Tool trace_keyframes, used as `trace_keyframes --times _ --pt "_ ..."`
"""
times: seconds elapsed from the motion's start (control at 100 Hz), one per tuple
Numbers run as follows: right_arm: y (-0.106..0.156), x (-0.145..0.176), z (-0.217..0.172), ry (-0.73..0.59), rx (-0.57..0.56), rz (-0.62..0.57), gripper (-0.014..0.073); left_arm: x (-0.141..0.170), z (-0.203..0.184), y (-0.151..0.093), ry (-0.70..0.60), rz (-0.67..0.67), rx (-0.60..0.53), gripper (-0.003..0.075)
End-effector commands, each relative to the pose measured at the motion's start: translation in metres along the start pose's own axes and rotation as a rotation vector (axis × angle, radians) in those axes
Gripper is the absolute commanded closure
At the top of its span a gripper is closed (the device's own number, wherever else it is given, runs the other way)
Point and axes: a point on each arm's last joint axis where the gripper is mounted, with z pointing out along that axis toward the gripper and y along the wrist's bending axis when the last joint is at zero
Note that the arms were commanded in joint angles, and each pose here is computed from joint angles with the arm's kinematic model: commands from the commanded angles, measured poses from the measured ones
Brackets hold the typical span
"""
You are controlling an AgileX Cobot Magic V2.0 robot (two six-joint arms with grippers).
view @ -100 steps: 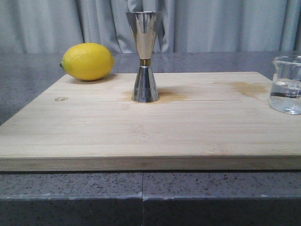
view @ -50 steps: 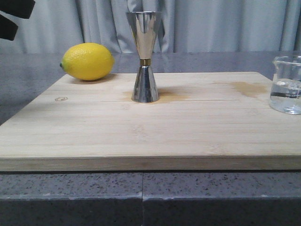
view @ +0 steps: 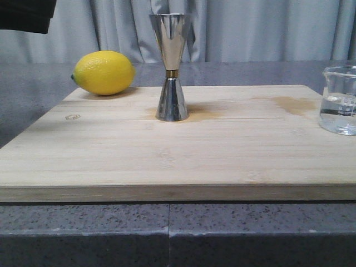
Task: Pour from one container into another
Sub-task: 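Move the left gripper toward the steel jigger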
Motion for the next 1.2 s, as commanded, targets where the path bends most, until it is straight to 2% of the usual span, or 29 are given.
trace_keyframes --times 0.0,0.21,0.87,1.06,1.19 --pt "-0.001 -0.016 -0.003 -0.089 0.012 -0.008 0.0069 -0.018 -0.003 -0.006 -0.116 0.052 0.065 0.0184" --pt "-0.001 -0.016 -0.003 -0.087 0.012 -0.008 0.0069 -0.011 0.004 -0.005 -0.131 0.107 0.077 0.0186" --pt "-0.001 -0.015 -0.003 -0.081 0.011 -0.008 0.0069 0.013 0.037 -0.034 -0.341 0.243 0.098 0.0186" --pt "-0.001 -0.015 -0.003 -0.081 0.011 -0.008 0.0069 0.016 0.044 -0.042 -0.339 0.272 0.125 0.0186" --pt "-0.001 -0.015 -0.003 -0.081 0.011 -0.008 0.0069 0.023 0.053 -0.038 -0.318 0.247 0.143 0.0186"
